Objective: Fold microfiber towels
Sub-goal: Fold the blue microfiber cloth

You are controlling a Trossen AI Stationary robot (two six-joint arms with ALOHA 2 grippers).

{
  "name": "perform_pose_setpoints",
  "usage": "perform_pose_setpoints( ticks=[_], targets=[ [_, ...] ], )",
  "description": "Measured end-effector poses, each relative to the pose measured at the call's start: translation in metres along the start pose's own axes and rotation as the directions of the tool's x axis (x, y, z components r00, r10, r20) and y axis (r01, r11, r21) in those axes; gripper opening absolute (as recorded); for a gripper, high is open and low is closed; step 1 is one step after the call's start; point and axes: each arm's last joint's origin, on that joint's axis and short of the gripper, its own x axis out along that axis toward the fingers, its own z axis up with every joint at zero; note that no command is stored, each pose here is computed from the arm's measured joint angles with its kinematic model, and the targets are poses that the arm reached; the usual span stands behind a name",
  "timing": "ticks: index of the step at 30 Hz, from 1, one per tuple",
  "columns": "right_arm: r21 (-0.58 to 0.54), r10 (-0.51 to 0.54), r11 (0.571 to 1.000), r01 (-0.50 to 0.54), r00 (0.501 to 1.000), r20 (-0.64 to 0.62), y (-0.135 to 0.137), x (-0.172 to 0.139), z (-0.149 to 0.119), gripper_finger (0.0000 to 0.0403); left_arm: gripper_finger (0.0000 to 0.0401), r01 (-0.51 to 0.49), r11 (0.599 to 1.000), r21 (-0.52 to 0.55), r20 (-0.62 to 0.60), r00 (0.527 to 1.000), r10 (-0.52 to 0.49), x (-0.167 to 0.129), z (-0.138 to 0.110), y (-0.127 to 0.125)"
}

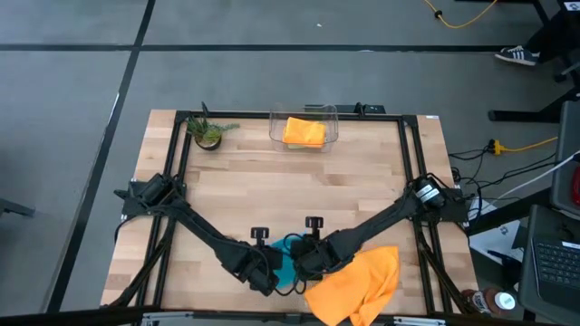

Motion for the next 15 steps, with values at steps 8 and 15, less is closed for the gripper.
perform_pose_setpoints(
  ticks=[8,15],
  targets=[
    [-0.005,-0.023,1.0,0.022,1.0,-0.01,-0.011,0.008,0.002,0.0054,0.0099,-0.025,0.999,-0.03,-0.046,0.999,0.023,0.008,0.0,0.012],
    [-0.009,-0.03,1.0,0.03,0.999,-0.016,-0.02,0.012,0.005,0.0108,0.0162,-0.051,0.993,-0.105,-0.065,0.997,0.045,0.008,0.002,0.017]
  ],
)
